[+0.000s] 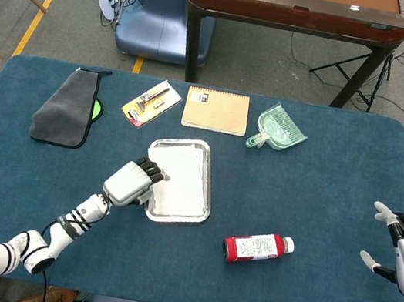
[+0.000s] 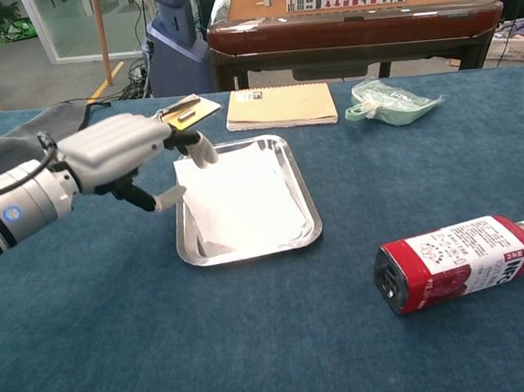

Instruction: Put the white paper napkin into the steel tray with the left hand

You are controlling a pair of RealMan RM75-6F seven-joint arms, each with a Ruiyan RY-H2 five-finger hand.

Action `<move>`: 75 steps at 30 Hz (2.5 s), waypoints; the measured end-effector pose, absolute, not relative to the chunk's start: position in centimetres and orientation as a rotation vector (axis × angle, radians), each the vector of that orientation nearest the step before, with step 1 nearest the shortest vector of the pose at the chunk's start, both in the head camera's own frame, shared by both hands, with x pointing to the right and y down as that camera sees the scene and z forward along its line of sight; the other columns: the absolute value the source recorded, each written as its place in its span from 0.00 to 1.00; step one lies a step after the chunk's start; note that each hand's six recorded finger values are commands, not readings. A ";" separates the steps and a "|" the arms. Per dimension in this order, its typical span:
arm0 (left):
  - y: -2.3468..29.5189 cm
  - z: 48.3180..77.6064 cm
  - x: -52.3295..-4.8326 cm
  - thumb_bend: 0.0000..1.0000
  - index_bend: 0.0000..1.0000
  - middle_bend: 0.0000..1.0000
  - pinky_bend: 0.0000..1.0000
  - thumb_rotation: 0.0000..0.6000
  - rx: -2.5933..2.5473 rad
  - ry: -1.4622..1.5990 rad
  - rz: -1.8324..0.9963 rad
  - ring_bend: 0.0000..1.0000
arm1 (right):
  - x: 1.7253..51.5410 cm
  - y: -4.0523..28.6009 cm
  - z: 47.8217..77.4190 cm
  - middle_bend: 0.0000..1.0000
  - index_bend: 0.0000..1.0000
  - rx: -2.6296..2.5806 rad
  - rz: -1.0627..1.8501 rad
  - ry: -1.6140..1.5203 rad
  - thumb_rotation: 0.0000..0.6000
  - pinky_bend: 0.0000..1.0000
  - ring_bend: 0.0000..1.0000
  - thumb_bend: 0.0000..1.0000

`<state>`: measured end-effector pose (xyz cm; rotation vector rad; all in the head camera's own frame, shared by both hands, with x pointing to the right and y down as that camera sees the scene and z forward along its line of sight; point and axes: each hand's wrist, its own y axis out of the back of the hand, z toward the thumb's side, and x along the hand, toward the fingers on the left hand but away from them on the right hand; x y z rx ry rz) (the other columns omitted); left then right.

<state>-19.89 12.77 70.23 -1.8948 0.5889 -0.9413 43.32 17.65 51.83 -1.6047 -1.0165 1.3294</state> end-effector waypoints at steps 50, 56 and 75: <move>10.4 74.8 -16.9 0.47 0.22 1.00 1.00 0.22 -1.704 0.118 -1.383 1.00 | 44.0 17.9 51.4 0.32 0.17 -1.592 1.333 -1.041 1.00 0.31 0.22 0.11; 10.4 74.8 -16.4 0.47 0.22 1.00 1.00 0.22 -1.701 0.118 -1.366 1.00 | 44.1 18.0 51.3 0.32 0.17 -1.585 1.339 -1.043 1.00 0.31 0.22 0.11; 10.6 74.9 -14.5 0.47 0.22 1.00 1.00 0.26 -1.676 0.104 -1.316 1.00 | 44.4 18.2 50.8 0.32 0.17 -1.572 1.340 -1.052 1.00 0.31 0.22 0.11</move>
